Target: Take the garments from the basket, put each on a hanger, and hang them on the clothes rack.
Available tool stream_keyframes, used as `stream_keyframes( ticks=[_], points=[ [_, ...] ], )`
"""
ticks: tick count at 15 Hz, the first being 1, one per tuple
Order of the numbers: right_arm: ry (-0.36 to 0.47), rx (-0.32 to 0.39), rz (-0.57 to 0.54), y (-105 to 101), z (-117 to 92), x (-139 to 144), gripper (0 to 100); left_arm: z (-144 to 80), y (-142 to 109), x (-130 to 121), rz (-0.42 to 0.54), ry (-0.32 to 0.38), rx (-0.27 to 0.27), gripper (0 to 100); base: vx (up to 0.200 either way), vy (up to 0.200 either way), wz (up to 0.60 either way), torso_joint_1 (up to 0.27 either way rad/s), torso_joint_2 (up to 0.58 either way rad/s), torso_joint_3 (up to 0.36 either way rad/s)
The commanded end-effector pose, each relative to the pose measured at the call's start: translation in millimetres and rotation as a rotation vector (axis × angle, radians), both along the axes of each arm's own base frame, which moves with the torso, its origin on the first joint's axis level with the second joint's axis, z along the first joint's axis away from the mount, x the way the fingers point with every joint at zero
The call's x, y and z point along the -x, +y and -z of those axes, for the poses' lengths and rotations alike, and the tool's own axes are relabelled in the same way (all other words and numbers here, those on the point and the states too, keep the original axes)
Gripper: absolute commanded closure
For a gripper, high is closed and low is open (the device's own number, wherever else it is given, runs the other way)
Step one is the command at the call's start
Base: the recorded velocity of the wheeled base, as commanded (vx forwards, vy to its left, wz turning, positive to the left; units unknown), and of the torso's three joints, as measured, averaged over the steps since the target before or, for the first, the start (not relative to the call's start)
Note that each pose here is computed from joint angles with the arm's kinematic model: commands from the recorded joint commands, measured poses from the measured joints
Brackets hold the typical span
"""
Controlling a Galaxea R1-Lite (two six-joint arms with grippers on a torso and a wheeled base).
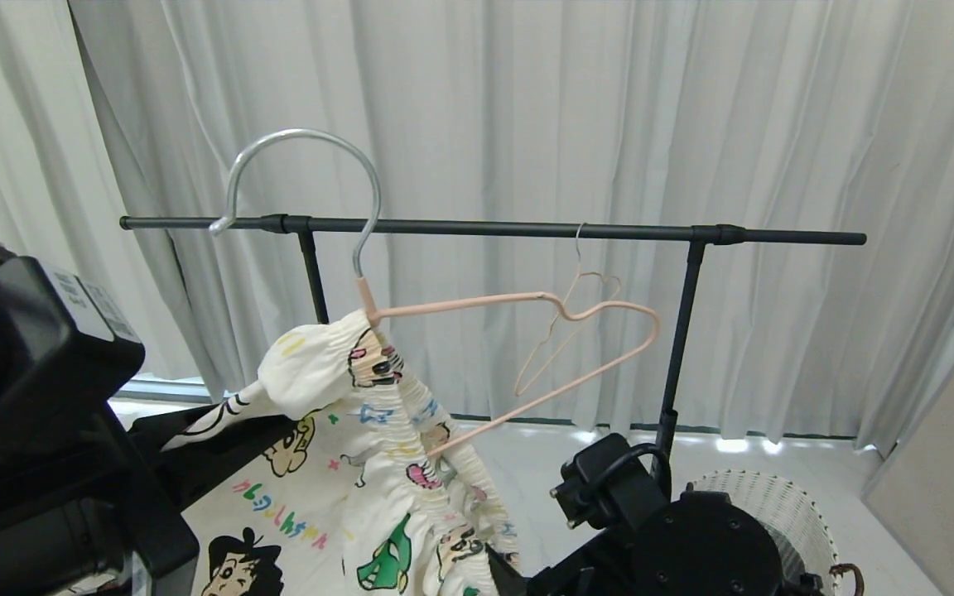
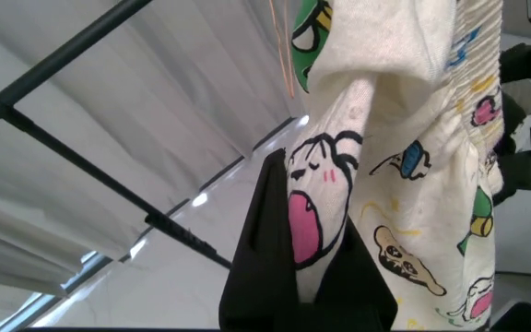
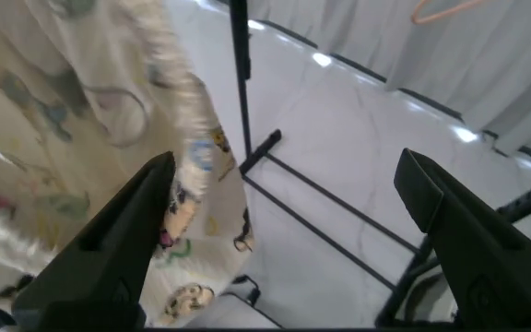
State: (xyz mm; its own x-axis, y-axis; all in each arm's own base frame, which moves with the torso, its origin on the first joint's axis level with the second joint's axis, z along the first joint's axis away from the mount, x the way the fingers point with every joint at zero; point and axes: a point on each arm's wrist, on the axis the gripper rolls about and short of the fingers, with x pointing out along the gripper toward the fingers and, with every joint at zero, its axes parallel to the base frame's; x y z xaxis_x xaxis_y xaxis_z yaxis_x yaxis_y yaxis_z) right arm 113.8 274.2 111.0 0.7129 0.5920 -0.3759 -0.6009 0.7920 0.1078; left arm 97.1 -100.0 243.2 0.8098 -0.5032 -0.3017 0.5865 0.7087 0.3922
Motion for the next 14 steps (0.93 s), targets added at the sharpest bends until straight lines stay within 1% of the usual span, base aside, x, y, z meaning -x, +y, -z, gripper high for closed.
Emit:
stream_keyframes(
  ticks=[1,2,3,4,5,6,7,10,12,13,14],
  points=[
    [0.002,0.026,0.031,-7,5,-4,0,1,0,0,-0.005,0.001,-0.004,100,0.0,0.0,0.0,0.0,0.0,0.0],
    [0.001,0.033,0.062,-13,5,-10,0,3,2,-1,-0.014,0.005,-0.008,100,0.0,0.0,0.0,0.0,0.0,0.0],
    [-0.003,0.053,0.101,-26,6,-17,0,7,3,-2,-0.026,0.014,-0.023,100,0.0,0.0,0.0,0.0,0.0,0.0],
    [-0.007,0.067,0.113,-31,7,-20,0,9,4,-2,-0.028,0.016,-0.027,100,0.0,0.0,0.0,0.0,0.0,0.0],
    [-0.018,0.106,0.139,-45,8,-25,0,14,5,0,-0.03,0.024,-0.039,100,0.0,0.0,0.0,0.0,0.0,0.0],
    [-0.027,0.124,0.164,-56,7,-29,0,20,7,1,-0.031,0.035,-0.053,100,0.0,0.0,0.0,0.0,0.0,0.0],
    [-0.027,0.125,0.186,-63,6,-32,0,25,9,3,-0.037,0.044,-0.065,100,0.0,0.0,0.0,0.0,0.0,0.0],
    [-0.034,0.118,0.239,-75,2,-40,0,42,14,7,-0.056,0.07,-0.108,100,0.0,0.0,0.0,0.0,0.0,0.0],
    [-0.04,0.124,0.252,-77,1,-43,0,49,18,10,-0.061,0.082,-0.127,100,0.0,0.0,0.0,0.0,0.0,0.0],
    [-0.047,0.127,0.25,-78,0,-43,0,57,22,14,-0.058,0.089,-0.15,100,0.0,0.0,0.0,0.0,0.0,0.0],
    [-0.047,0.127,0.25,-78,0,-43,0,60,24,15,-0.051,0.084,-0.169,100,0.0,0.0,0.0,0.0,0.0,0.0]
  ],
)
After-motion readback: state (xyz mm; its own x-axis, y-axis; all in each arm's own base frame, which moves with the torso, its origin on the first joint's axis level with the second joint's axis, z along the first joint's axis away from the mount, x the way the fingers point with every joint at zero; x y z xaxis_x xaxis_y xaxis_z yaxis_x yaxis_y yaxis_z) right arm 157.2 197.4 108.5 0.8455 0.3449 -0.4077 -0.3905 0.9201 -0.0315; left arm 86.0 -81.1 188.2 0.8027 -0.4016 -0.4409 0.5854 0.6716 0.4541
